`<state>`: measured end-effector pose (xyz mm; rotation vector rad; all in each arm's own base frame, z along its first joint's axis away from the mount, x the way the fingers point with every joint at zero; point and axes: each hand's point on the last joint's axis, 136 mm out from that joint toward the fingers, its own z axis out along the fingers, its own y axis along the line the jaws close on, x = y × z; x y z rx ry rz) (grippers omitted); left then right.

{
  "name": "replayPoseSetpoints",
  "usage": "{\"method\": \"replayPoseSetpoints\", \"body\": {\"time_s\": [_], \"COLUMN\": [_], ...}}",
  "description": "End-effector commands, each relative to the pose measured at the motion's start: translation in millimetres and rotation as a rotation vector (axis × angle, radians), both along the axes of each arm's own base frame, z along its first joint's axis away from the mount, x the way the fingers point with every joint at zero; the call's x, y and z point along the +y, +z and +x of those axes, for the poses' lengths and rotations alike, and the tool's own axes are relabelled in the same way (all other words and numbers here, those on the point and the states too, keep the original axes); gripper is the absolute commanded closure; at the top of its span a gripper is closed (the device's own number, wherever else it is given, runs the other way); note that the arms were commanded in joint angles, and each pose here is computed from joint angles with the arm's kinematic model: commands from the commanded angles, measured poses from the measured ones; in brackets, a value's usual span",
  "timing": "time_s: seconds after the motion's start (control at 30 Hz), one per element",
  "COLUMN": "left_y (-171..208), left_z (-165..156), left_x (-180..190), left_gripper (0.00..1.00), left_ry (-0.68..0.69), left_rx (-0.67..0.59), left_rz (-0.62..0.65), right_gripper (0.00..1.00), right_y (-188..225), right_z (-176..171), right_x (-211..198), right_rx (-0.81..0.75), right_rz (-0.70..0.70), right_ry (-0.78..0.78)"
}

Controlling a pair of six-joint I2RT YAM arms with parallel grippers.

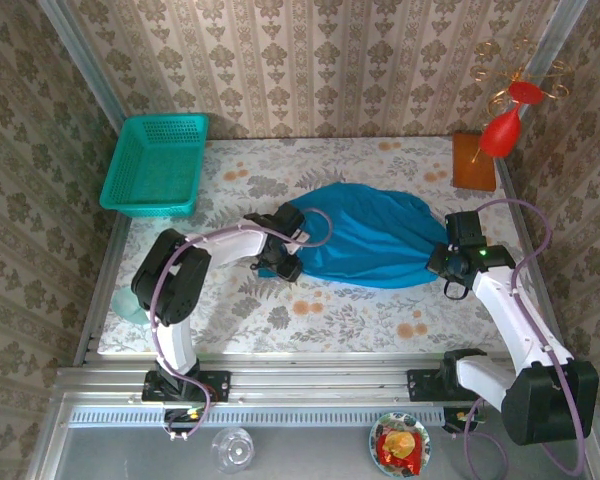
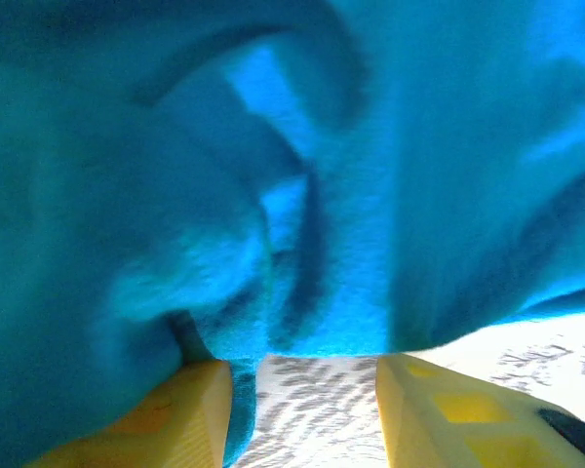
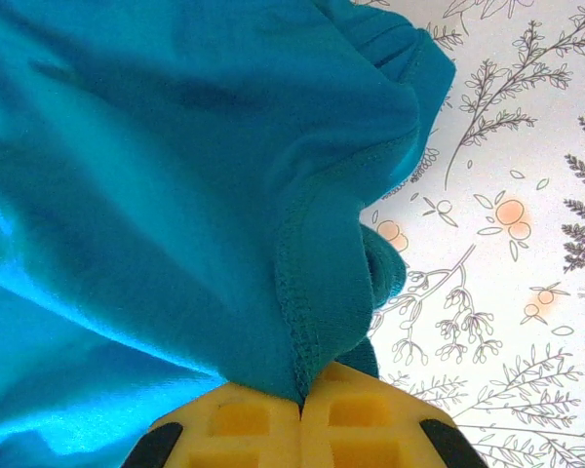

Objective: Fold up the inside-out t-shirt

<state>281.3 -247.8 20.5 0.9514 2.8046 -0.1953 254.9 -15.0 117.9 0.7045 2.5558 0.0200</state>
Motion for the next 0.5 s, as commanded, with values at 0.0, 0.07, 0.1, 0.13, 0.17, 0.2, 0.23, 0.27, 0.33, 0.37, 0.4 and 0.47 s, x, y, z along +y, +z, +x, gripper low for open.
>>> {"method": "replayPoseSetpoints", "body": {"time_s": [0.0,0.07,0.1,0.13,0.17,0.2,0.23,0.27,0.33,0.37,0.4,0.47], "left_y": [-4.3,-1.7,-0.1,1.5,3.0,5.2,5.8,6.0,4.3,3.0,2.5,3.0], "left_z": [1.4,5.1,7.3,9.4,11.5,13.6,15.2,16.7,18.2,19.1,20.9,24.0], "left_x": [28.1,33.2,35.8,39.1,41.7,43.9,46.3,48.0,53.0,56.5,59.5,63.9], "left_gripper": [0.55,0.55,0.55,0.55,0.55,0.55,0.54,0.54,0.54,0.54,0.54,0.54], "left_ry": [0.027,0.045,0.055,0.067,0.076,0.085,0.095,0.102,0.113,0.118,0.12,0.125], "left_rx": [0.004,-0.005,-0.009,-0.013,-0.018,-0.023,-0.024,-0.023,-0.013,-0.012,-0.017,-0.025], "left_rz": [0.084,0.08,0.077,0.075,0.072,0.066,0.062,0.056,0.058,0.068,0.078,0.092], "right_gripper": [1.0,1.0,1.0,1.0,1.0,1.0,1.0,1.0,1.0,1.0,1.0,1.0], "right_y": [13.6,14.1,14.1,13.9,13.9,13.9,14.0,14.2,14.3,15.0,15.5,16.3], "right_z": [-0.8,-1.4,-1.6,-2.2,-2.7,-3.1,-3.6,-4.1,-4.9,-5.0,-5.2,-5.4], "right_x": [-5.1,-7.2,-8.2,-9.4,-10.4,-11.5,-12.7,-13.8,-16.6,-17.5,-18.3,-19.5], "right_rx": [-0.024,-0.024,-0.024,-0.023,-0.021,-0.02,-0.019,-0.019,-0.019,-0.021,-0.022,-0.025], "right_rz": [-0.017,-0.021,-0.023,-0.025,-0.026,-0.03,-0.03,-0.031,-0.035,-0.035,-0.035,-0.034], "right_ry": [0.0,-0.004,-0.004,-0.006,-0.006,-0.006,-0.009,-0.011,-0.016,-0.018,-0.02,-0.021]}}
